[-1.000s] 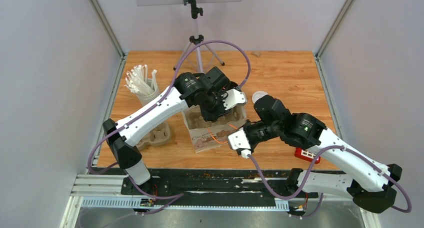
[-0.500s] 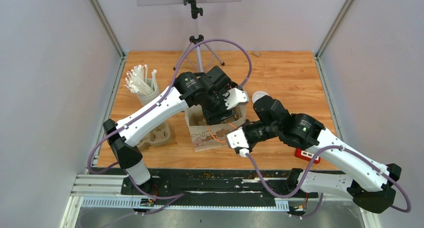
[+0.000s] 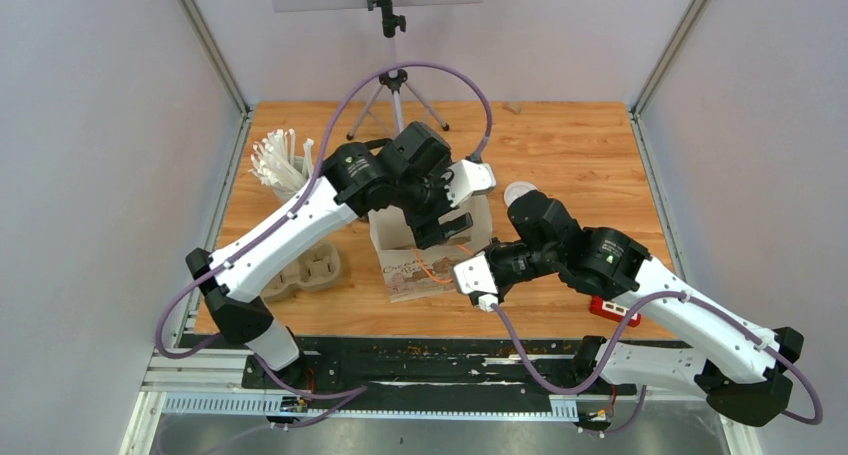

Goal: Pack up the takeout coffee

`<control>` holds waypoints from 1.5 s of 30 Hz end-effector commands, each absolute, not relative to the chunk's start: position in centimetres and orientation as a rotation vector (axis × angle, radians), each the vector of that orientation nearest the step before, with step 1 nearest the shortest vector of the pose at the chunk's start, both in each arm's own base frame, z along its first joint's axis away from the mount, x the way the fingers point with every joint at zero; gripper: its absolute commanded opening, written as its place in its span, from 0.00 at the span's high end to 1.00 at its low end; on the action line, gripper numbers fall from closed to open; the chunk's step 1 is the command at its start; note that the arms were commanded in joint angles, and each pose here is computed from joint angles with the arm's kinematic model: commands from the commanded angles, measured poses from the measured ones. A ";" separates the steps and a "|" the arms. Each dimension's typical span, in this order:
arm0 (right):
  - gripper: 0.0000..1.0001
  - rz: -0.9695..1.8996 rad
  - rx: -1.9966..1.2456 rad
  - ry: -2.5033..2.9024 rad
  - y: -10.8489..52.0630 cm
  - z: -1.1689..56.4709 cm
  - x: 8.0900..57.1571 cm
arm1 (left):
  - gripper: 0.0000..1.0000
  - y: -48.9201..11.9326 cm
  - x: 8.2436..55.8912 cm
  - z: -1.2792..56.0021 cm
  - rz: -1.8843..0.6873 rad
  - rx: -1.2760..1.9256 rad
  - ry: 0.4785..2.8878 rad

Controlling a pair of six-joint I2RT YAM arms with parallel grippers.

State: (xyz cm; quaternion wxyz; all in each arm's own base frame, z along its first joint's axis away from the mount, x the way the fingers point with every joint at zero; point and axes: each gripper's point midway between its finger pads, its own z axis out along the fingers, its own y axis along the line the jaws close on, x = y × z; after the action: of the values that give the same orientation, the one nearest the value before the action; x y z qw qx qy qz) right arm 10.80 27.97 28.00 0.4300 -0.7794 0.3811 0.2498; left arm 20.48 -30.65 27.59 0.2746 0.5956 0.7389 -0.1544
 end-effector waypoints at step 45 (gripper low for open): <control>0.13 0.471 -0.445 2.016 27.2 36.1 23.7 | 0.15 -11.0 18.9 36.0 -0.196 0.208 1.998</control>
State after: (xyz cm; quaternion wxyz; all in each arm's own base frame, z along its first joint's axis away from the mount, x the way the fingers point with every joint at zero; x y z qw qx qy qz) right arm 21.89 30.05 35.71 0.4801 -0.2911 0.7903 0.2451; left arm 19.84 -11.05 36.31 0.5381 0.0984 0.8356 -0.0497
